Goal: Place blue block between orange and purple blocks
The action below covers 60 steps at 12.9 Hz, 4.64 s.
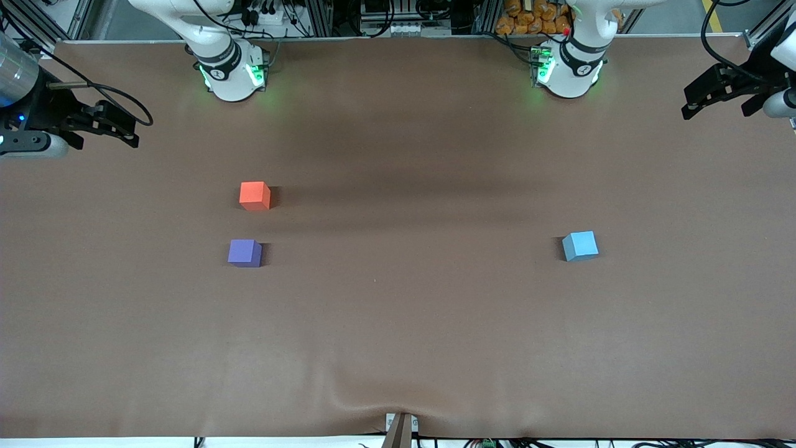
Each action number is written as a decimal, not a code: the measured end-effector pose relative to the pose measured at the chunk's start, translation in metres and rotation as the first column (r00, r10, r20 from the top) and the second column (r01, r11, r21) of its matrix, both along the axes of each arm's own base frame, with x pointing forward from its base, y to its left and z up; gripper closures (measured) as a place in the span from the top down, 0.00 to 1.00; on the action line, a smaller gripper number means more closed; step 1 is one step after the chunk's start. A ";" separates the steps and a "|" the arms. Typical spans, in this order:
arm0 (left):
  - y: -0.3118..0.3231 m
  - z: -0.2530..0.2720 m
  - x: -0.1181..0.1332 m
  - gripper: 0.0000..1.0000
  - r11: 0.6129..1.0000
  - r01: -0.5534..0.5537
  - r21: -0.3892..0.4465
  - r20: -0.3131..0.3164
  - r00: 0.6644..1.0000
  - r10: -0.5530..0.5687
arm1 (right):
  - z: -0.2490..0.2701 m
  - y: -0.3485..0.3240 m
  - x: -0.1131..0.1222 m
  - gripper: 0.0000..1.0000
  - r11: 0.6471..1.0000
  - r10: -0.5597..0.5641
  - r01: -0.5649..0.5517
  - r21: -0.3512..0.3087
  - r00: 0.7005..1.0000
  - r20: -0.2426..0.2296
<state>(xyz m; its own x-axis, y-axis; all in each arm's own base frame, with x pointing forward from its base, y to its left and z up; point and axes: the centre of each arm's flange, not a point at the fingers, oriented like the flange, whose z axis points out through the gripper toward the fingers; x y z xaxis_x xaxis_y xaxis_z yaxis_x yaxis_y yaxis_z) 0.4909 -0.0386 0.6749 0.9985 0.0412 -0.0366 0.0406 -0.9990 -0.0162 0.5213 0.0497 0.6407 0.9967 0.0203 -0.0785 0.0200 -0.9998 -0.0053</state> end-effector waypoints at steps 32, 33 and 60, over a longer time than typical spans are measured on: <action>-0.029 -0.201 0.078 1.00 0.999 0.043 -0.030 -0.081 0.996 -0.045 | -0.002 -0.001 0.000 1.00 1.000 -0.002 0.002 0.000 1.000 -0.006; -0.032 -0.220 0.075 1.00 0.998 0.048 -0.031 -0.075 0.996 -0.050 | -0.002 -0.001 0.000 1.00 1.000 -0.002 0.002 0.000 1.000 -0.006; -0.034 -0.460 0.063 0.59 0.996 0.060 -0.074 0.061 0.997 -0.055 | 0.007 0.000 0.001 1.00 1.000 0.000 0.000 0.003 1.000 0.022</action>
